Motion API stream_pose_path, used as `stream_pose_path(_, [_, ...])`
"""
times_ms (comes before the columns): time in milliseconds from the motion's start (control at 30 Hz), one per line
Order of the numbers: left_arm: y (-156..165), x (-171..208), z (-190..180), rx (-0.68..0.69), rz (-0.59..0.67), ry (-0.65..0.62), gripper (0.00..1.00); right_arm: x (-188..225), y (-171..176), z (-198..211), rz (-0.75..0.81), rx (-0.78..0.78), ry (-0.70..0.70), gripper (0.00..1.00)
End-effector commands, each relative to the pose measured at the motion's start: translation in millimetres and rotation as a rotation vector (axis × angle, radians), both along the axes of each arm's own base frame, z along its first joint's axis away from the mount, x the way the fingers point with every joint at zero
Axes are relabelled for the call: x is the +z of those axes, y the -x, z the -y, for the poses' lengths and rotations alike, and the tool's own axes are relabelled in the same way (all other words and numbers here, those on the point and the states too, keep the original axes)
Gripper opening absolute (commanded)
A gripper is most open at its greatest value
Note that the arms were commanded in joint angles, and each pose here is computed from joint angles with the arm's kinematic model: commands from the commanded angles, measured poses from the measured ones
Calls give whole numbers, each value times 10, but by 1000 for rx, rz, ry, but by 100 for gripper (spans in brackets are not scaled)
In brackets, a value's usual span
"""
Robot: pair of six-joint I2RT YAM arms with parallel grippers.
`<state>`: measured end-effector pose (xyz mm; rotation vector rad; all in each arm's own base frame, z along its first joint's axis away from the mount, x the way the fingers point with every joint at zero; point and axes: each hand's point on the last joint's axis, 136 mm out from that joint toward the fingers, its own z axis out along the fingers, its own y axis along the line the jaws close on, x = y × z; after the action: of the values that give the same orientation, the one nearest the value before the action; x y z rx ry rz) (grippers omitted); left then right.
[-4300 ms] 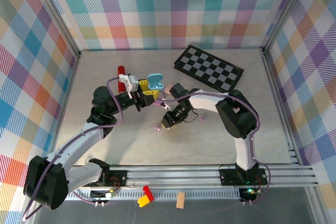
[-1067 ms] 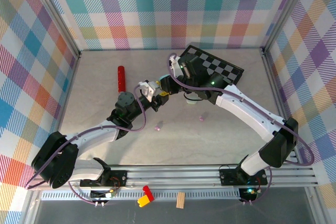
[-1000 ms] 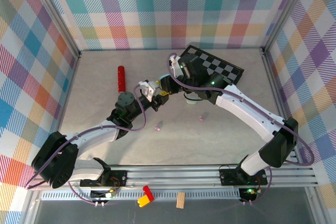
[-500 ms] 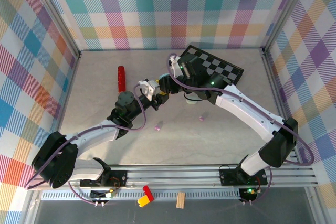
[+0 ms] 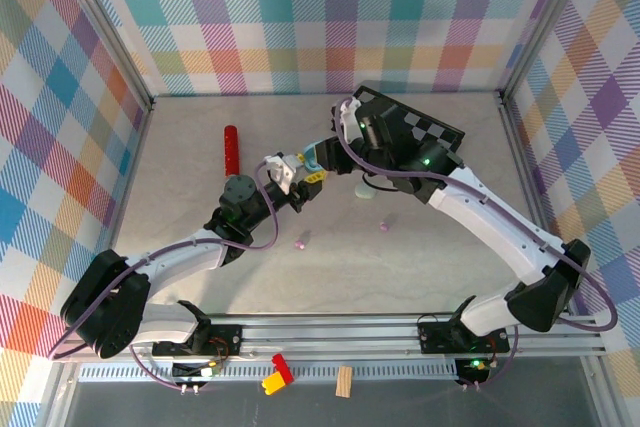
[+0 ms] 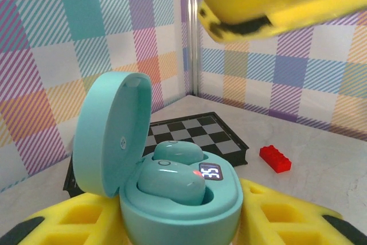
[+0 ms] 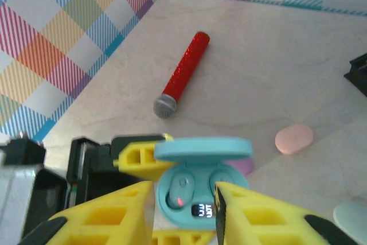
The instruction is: Insert the wireless bluetooth earbuds into the charging case
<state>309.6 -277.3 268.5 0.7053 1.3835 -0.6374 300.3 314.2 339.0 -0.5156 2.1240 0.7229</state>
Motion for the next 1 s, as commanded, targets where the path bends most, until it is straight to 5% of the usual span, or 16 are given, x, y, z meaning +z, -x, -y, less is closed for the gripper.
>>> stream_pose_path(0, [115,137,-2,-38,71,-1,42,126,-79,-34,28,20,26,31])
stream_pose_path(667, [130,312,-100,-3,73,50,42,-204,-132,-97,-28,95,186,29])
stream_pose_path(967, [183,459,-61,-48,78,99,42,110,9,150,-63,24,-90,64])
